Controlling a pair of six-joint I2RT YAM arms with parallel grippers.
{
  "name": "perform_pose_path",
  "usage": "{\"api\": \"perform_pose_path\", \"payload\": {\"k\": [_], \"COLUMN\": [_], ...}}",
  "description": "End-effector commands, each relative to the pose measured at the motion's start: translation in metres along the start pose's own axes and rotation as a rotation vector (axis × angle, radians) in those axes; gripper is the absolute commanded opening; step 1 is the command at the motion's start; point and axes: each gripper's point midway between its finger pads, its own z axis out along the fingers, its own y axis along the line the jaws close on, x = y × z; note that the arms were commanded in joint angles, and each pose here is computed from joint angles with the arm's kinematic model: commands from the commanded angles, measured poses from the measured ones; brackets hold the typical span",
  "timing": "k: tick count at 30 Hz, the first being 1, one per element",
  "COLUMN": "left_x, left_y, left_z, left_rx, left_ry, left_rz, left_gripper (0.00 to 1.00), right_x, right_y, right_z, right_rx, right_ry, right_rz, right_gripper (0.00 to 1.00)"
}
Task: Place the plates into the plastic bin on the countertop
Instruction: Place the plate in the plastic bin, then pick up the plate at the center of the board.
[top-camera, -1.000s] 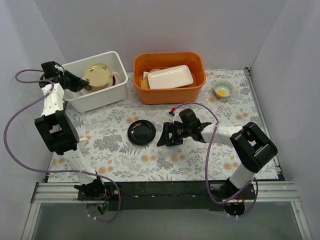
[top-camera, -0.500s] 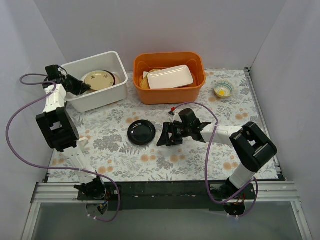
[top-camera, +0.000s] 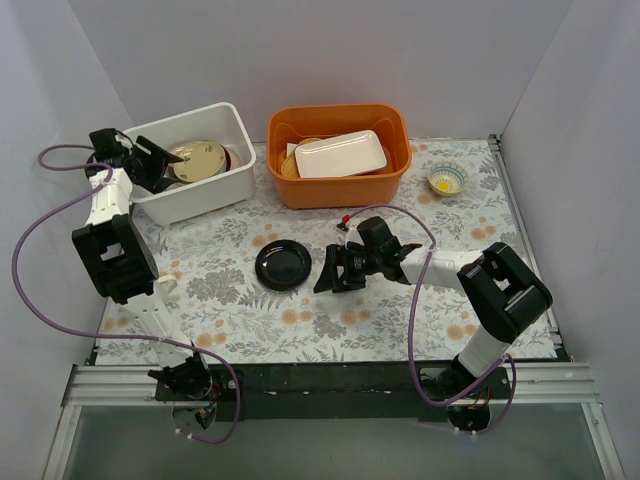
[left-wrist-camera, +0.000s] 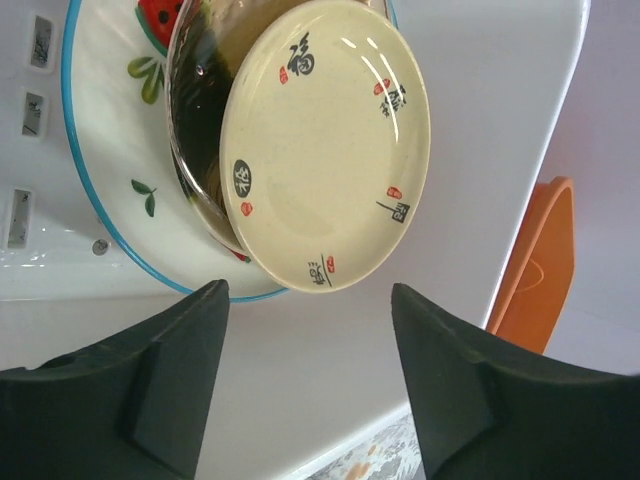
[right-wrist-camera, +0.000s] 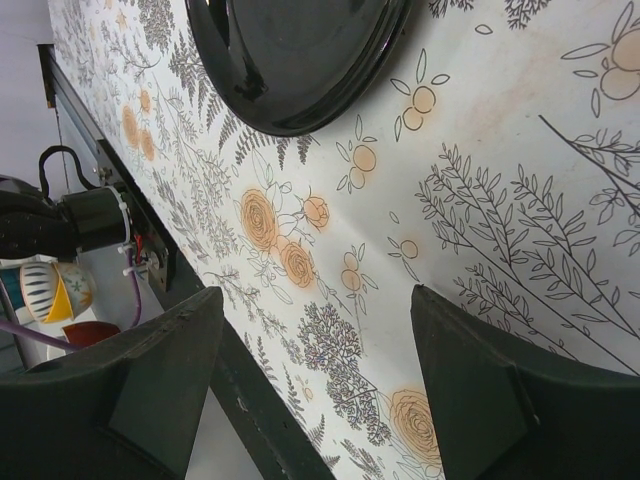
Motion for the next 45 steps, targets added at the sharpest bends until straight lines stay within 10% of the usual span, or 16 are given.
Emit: {"api": "perform_pose_path", "payload": {"k": [1,16,26,45], "left_x": [0.0,0.012,0.121,0.293], "left_y": [-0.013,-0.083,-0.092,0.038], "left_z": [-0.024,-0.105,-0.104,-0.104], "left_rx": [0.009,0.191,0.209,-0.015], "left_ry": [-0.021,-0.107,0.063,0.332], "left_rz": [0.023,0.143,0.298,0.3], "left_gripper": [0.68,0.76,0.92,0.9], "right_x": [-0.012,-0.013,-0.013,-0.013], "right_y": [0.008,0.011,0.014,0.015], "right_z": [0.0,-0.001,-0.005,-0.004], "right_rx": [-0.02,-0.025,-0.033,-0.042], "right_ry": [-0.018,-0.028,-0.043,-0.042], "right_rz": [-0.035,-0.034,-0.033,-0.03], "right_gripper": [0.83,0.83,0.84,0.84]}}
